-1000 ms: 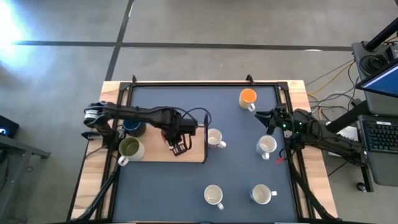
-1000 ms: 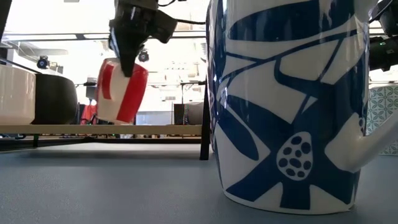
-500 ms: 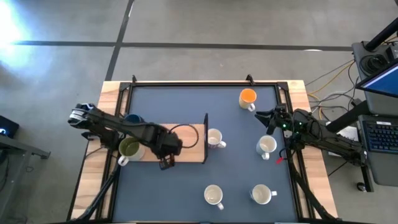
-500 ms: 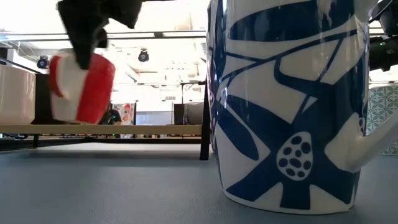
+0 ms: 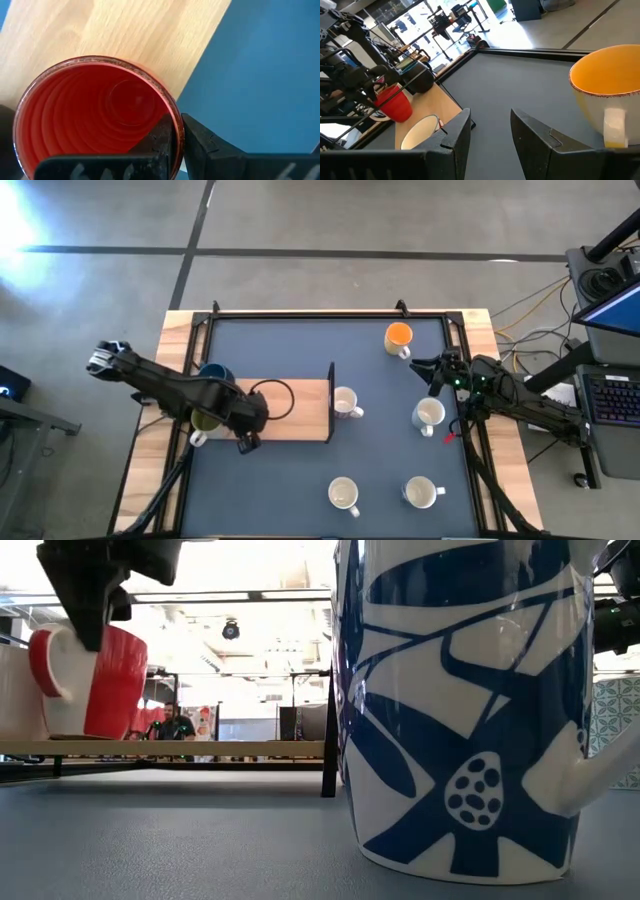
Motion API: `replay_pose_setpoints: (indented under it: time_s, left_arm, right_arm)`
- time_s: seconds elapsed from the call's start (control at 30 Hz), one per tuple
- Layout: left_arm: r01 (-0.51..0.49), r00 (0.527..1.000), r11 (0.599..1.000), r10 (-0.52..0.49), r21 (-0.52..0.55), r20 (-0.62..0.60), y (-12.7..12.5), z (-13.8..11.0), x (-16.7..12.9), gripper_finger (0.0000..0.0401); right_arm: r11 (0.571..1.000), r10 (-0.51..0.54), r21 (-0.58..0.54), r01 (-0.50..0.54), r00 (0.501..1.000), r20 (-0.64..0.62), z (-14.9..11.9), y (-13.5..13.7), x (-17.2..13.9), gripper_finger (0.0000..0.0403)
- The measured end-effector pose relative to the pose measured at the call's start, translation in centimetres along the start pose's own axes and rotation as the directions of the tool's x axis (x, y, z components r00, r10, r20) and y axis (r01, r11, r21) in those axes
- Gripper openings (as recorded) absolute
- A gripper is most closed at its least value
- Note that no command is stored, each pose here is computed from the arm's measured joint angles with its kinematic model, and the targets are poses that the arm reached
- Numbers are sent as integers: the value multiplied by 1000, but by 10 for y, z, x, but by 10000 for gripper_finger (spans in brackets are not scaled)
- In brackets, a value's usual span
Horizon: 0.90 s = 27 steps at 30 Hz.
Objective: Place coffee mugs
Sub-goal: Put the red mug on the shelf
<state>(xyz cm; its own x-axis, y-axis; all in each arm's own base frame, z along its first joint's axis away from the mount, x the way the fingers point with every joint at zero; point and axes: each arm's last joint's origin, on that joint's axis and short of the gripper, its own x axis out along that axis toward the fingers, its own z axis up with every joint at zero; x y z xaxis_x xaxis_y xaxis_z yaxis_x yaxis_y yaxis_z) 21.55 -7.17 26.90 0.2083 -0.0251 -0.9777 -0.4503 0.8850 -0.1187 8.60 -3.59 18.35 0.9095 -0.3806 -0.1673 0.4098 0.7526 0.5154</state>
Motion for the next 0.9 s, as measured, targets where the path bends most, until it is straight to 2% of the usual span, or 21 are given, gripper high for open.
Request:
replay_pose_setpoints:
  time_s: [0.3, 0.53, 0.9]
  left_arm:
    - [36, 999, 999, -36, 3, 25, 0, 0, 0, 10]
    - [13, 1000, 1000, -13, -13, 1, 0, -6, 3, 10]
    - [44, 999, 999, -44, 3, -1, -9, -13, 2, 10]
  right_arm:
    - [1000, 0, 0, 0, 1000, 0, 0, 0, 0, 128]
    - [1000, 0, 0, 0, 1000, 0, 0, 0, 0, 128]
    - [1000, 0, 0, 0, 1000, 0, 0, 0, 0, 128]
